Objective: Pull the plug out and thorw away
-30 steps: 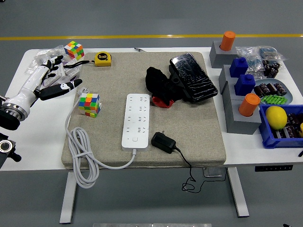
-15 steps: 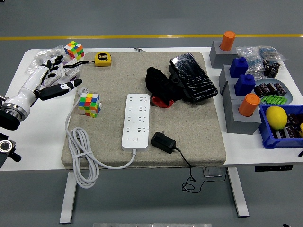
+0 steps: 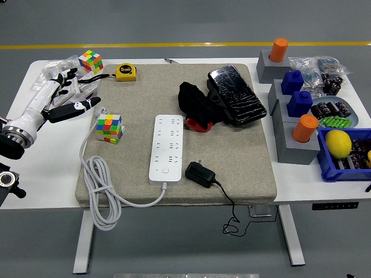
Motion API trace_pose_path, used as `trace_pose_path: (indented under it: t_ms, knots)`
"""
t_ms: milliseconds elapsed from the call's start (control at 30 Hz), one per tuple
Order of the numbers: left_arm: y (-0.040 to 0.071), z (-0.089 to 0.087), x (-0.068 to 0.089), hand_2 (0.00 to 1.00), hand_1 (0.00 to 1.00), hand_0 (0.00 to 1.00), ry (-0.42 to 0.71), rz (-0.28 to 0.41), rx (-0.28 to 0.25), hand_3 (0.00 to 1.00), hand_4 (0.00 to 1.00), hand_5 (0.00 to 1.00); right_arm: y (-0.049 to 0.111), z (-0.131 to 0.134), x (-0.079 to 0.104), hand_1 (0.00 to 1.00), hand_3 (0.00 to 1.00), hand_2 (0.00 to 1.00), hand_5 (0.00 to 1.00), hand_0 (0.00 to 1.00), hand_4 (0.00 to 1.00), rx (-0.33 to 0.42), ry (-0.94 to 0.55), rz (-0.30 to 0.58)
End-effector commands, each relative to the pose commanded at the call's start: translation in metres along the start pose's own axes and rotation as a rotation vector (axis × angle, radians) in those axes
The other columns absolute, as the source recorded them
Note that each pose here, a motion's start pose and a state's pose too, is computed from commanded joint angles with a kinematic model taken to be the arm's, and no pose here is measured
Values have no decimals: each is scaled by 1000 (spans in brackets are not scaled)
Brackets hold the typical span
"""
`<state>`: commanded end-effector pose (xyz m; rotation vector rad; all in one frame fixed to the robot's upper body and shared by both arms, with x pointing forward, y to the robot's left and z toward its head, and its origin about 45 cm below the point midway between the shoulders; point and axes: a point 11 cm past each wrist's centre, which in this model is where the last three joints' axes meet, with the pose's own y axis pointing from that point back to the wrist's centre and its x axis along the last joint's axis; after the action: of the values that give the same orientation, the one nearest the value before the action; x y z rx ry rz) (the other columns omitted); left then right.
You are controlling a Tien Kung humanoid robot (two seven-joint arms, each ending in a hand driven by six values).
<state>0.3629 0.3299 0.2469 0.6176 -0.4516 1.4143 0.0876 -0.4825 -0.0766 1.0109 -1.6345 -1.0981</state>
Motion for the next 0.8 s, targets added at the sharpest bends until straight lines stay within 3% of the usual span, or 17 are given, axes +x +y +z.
trace_pose_path:
  t_ms: [800]
  knots:
    - [0, 0, 0, 990, 968, 867, 0, 0, 0, 998, 953, 544, 0, 0, 0, 696, 674, 705, 500, 658, 998, 0, 0, 0]
